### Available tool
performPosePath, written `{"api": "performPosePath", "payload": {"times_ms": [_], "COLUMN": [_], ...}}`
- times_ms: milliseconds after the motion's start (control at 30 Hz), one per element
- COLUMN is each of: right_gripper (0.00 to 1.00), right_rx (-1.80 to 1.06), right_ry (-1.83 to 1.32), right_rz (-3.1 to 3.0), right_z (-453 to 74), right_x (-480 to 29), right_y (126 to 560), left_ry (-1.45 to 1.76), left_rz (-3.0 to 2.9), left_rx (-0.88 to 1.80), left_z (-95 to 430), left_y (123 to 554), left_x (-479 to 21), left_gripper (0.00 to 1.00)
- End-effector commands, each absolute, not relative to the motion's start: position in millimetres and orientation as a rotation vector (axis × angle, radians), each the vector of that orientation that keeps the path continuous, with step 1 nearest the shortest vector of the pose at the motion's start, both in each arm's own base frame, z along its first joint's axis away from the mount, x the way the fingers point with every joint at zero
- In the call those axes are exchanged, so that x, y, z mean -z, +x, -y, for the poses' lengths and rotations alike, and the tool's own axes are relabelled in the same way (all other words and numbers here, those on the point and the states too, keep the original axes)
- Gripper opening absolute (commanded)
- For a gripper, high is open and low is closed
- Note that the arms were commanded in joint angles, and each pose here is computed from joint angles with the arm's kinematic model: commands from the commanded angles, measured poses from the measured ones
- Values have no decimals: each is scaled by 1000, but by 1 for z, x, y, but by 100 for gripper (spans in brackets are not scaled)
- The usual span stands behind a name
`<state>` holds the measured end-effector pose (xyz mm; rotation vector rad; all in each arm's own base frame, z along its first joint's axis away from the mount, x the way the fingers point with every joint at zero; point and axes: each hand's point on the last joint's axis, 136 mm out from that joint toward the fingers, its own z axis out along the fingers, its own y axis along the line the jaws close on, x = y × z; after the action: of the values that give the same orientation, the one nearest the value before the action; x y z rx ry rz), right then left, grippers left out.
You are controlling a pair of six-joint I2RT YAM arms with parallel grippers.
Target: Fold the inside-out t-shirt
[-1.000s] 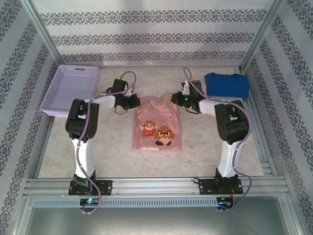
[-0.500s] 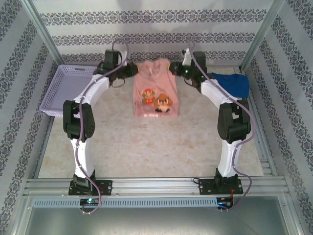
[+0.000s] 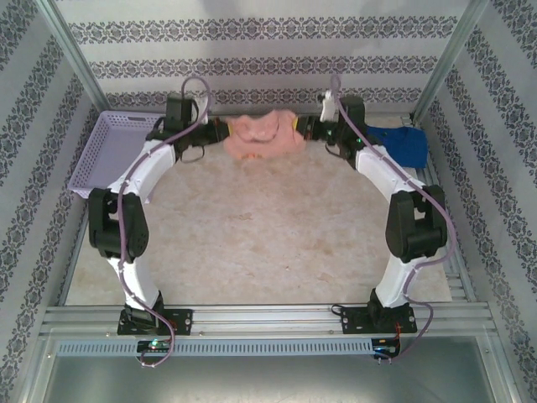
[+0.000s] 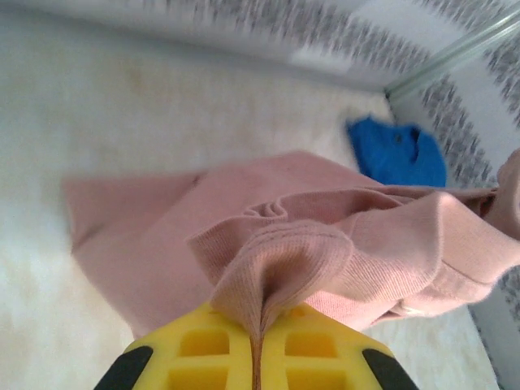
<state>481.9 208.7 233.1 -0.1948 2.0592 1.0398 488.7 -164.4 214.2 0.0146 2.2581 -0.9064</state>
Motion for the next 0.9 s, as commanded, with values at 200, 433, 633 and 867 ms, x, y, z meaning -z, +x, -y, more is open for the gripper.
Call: {"api": "performPosePath", "payload": {"times_ms": [200, 433, 633, 867], "right_gripper": [0, 0, 0, 0], "right_rx": [-993, -864, -769, -705], "right_ry": [-213, -183, -116, -76], "right_rz": [-2239, -2320, -2405, -2496], "right_z": [-208, -194, -180, -171], "right_x": [-164, -139, -115, -84], "right_y": [325, 330, 357, 383], "left_ry": [46, 22, 54, 34], "left_rz": [-2303, -2354, -2445, -2519], "left_rx": [1042, 947, 852, 791], "left_z": [206, 201, 203, 197], "left_y": [342, 343, 372, 407], "left_x": [-179, -157, -135, -99], "left_gripper": [0, 0, 0, 0]}}
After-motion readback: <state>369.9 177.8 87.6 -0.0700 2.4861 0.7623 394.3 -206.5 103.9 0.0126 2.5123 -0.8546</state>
